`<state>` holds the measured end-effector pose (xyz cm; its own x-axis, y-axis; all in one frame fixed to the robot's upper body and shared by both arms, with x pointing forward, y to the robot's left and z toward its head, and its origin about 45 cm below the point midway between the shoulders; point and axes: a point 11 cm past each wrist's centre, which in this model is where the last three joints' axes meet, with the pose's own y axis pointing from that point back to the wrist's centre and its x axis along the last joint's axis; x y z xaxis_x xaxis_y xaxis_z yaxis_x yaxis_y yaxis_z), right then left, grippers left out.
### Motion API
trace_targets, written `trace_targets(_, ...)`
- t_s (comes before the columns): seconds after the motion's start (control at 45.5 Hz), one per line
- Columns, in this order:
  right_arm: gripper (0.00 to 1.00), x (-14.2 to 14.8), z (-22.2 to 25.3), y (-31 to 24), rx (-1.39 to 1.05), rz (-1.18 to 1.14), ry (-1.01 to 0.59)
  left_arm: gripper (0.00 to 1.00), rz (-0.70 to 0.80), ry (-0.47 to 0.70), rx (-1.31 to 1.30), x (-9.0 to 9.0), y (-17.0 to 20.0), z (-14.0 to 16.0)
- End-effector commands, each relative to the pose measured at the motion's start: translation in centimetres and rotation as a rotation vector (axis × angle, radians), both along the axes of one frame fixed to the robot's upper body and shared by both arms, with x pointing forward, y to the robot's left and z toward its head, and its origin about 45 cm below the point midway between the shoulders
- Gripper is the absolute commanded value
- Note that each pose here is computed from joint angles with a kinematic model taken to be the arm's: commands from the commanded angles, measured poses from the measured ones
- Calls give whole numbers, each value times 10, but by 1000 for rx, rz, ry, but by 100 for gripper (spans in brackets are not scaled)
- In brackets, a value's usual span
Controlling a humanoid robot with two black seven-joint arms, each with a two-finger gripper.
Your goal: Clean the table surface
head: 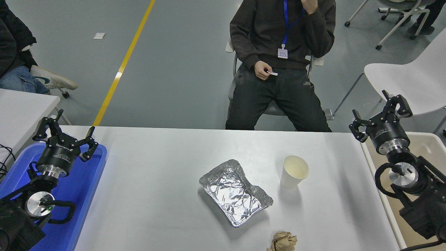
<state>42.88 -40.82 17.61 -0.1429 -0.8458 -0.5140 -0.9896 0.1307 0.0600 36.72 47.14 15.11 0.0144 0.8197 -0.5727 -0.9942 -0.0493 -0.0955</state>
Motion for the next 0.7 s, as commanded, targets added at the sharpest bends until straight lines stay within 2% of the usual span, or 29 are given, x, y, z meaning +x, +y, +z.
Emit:
trace_targets(0.0,99,0,0,1,-1,-2,1,100,0,-1,-2,0,-1,0)
trace_targets(0.681,99,3,7,0,-3,2,-13,100,0,0,0,0,0,0)
